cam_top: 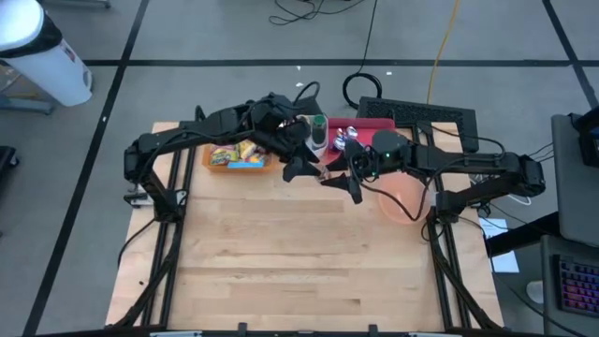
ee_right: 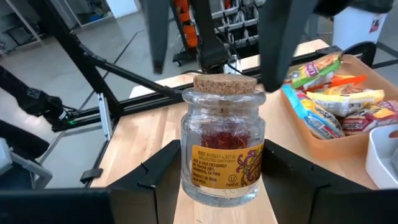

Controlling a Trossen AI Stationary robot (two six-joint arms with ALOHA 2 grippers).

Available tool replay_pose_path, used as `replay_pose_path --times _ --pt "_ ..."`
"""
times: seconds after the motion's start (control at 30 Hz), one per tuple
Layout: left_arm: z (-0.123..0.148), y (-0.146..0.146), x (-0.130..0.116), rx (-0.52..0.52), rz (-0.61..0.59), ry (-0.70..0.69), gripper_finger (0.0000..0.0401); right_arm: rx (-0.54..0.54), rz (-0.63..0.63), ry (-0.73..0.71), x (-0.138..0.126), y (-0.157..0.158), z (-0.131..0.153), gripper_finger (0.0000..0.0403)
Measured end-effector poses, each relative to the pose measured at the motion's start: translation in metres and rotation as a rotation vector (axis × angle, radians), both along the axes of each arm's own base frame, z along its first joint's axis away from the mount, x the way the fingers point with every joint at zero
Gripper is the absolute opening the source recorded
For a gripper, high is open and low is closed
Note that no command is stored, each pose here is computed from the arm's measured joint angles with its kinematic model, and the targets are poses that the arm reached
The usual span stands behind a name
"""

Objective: Pick & Place Food Item
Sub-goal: Put brown seasoning bottle into the white bin

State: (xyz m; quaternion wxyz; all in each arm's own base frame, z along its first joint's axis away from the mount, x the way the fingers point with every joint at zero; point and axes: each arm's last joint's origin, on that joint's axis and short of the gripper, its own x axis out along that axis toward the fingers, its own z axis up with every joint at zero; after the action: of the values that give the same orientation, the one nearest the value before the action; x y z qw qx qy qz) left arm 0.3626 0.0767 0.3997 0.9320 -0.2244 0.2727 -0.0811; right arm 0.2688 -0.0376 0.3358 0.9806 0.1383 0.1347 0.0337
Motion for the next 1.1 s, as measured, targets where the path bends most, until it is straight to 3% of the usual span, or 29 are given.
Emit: replay_pose_path --times 0.27,1.1 --pt "-0.004 0.000 -0.002 0.057 0.038 0.045 0.0257 -0.006 -0.009 -0.034 0.000 -0.003 0.003 0.0179" --pt "-0.012 0.002 0.013 0.014 -0.014 0.005 0.0249 -0.002 0.017 -0.064 0.001 -0.002 0.006 0.0179"
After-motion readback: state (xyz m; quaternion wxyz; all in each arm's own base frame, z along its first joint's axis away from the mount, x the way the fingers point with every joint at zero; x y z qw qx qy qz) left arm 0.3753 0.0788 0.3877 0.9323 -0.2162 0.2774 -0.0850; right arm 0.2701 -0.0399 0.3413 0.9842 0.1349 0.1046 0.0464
